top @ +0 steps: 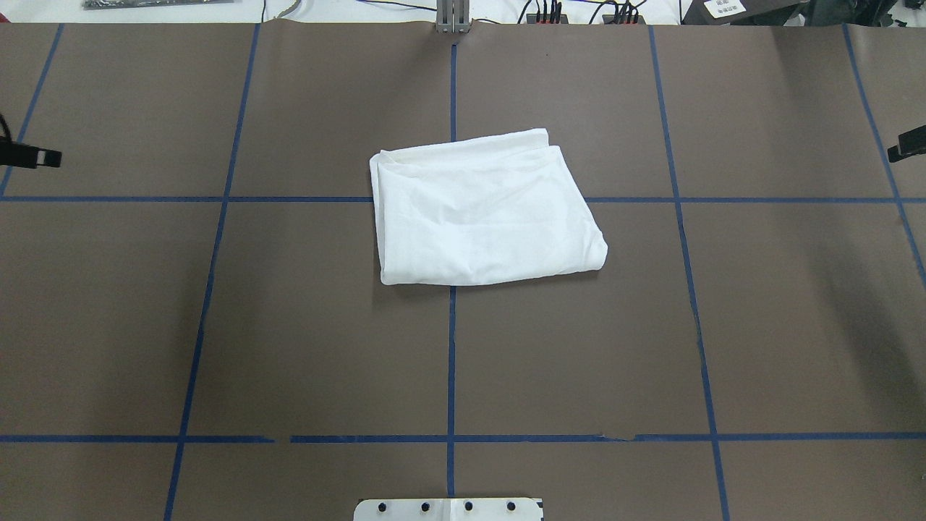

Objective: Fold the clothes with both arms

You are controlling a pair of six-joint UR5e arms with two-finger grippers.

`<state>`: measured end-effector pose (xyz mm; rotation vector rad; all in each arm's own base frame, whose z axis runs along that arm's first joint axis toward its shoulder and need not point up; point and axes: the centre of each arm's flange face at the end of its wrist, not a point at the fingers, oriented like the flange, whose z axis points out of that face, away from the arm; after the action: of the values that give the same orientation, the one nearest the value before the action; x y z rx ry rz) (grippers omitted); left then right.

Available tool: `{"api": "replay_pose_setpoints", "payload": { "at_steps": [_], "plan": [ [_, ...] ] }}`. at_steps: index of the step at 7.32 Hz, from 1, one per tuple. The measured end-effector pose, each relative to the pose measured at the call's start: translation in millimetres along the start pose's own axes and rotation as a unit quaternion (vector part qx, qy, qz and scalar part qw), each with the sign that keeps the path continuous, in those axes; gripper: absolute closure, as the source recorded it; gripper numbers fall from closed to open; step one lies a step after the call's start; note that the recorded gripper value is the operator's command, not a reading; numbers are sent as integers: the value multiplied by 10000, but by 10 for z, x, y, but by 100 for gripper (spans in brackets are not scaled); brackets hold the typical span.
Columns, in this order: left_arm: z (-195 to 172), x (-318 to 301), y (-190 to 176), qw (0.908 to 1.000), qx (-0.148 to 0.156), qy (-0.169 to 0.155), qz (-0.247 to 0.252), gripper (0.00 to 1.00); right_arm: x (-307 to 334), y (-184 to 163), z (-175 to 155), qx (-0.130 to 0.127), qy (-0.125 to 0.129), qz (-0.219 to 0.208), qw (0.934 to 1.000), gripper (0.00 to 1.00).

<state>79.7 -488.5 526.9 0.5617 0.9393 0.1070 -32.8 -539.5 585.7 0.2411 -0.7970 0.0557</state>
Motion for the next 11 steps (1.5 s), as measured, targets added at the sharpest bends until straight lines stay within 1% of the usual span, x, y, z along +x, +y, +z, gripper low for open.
{"api": "replay_pose_setpoints", "payload": {
  "at_steps": [1, 2, 3, 4, 5, 6, 8, 10, 11],
  "plan": [
    [-265, -446, 195, 9995, 11, -317, 79, 0, 130, 38, -79, -15, -123, 13, 9999, 0],
    [-574, -896, 327, 9977, 10, -676, -91, 0, 231, 84, -135, -24, -200, -41, 9998, 0],
    [-865, -1225, 393, 9947, 11, -932, -427, 0, 338, 130, -169, -26, -211, -193, 9996, 0],
    [-1055, -1386, 438, 9921, 25, -1051, -680, 0, 435, 189, -175, -39, -182, -336, 9993, 0],
    [-1163, -1409, 442, 9911, 64, -1090, -765, 0, 507, 253, -163, -65, -151, -387, 9991, 0],
    [-1223, -1370, 405, 9913, 115, -1090, -730, 0, 557, 286, -175, -64, -135, -381, 9992, 0],
    [-1259, -1275, 380, 9930, 164, -1046, -531, 0, 734, 405, -211, -60, -86, -241, 9997, 0],
    [-1173, -1275, 568, 9956, -54, -932, 69, 0, 978, 713, -217, -142, -37, -14, 9999, 0],
    [-1151, -1276, 618, 9960, -126, -855, 240, 0, 1057, 789, -271, -126, -23, 89, 9999, 0]
  ]
}}
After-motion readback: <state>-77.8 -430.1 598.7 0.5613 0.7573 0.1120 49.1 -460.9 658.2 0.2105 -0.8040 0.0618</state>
